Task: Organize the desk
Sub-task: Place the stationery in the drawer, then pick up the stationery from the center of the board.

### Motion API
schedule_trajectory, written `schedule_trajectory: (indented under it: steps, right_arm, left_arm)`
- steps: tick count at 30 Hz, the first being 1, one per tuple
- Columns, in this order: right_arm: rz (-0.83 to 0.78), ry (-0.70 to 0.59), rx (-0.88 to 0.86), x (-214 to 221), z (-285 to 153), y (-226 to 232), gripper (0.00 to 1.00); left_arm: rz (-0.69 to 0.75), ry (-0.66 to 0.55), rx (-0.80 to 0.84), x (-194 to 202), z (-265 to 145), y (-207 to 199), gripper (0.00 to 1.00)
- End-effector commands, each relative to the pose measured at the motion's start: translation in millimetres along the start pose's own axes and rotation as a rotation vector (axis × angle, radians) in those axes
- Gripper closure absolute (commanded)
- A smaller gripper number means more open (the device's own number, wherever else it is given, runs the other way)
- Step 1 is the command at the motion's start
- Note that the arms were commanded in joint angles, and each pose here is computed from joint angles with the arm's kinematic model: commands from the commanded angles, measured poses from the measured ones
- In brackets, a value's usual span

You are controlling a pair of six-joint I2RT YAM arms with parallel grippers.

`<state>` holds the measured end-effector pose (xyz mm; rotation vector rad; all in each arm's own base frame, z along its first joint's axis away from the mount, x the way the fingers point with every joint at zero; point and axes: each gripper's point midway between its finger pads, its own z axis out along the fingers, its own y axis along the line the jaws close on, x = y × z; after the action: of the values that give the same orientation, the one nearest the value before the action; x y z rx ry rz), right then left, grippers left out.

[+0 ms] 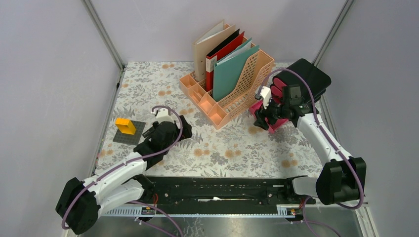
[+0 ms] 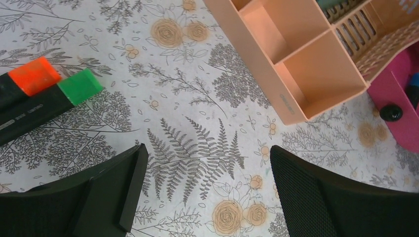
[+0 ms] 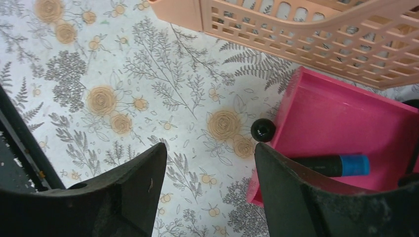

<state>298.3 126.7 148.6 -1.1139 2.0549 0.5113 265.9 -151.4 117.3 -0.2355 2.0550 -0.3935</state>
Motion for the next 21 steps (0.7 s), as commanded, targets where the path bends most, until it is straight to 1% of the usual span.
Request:
schedule_trajectory:
  steps: [1, 5, 11, 21]
  right_arm:
    - [-0.049, -0.062, -0.052, -18.6, -10.7, 9.9, 0.27]
    - [-0.051, -0.063, -0.059, -18.9, -10.9, 11.3, 0.27]
    - [-0.058, -0.064, -0.062, -19.3, -11.8, 12.2, 0.27]
    - [-0.064, -0.065, -0.064, -19.6, -12.8, 13.0, 0.27]
  left_arm:
    - [-0.068, -0.012, 0.005, -11.8, 1.6, 4.6, 0.01]
    - [-0.11, 0.002, -0.004, -13.7, 5.9, 11.7, 0.01]
    - [-0.132, 0.007, -0.022, -18.1, 8.5, 17.1, 0.01]
    - [-0.171, 0.066, -0.211, -11.9, 15.5, 54.1, 0.01]
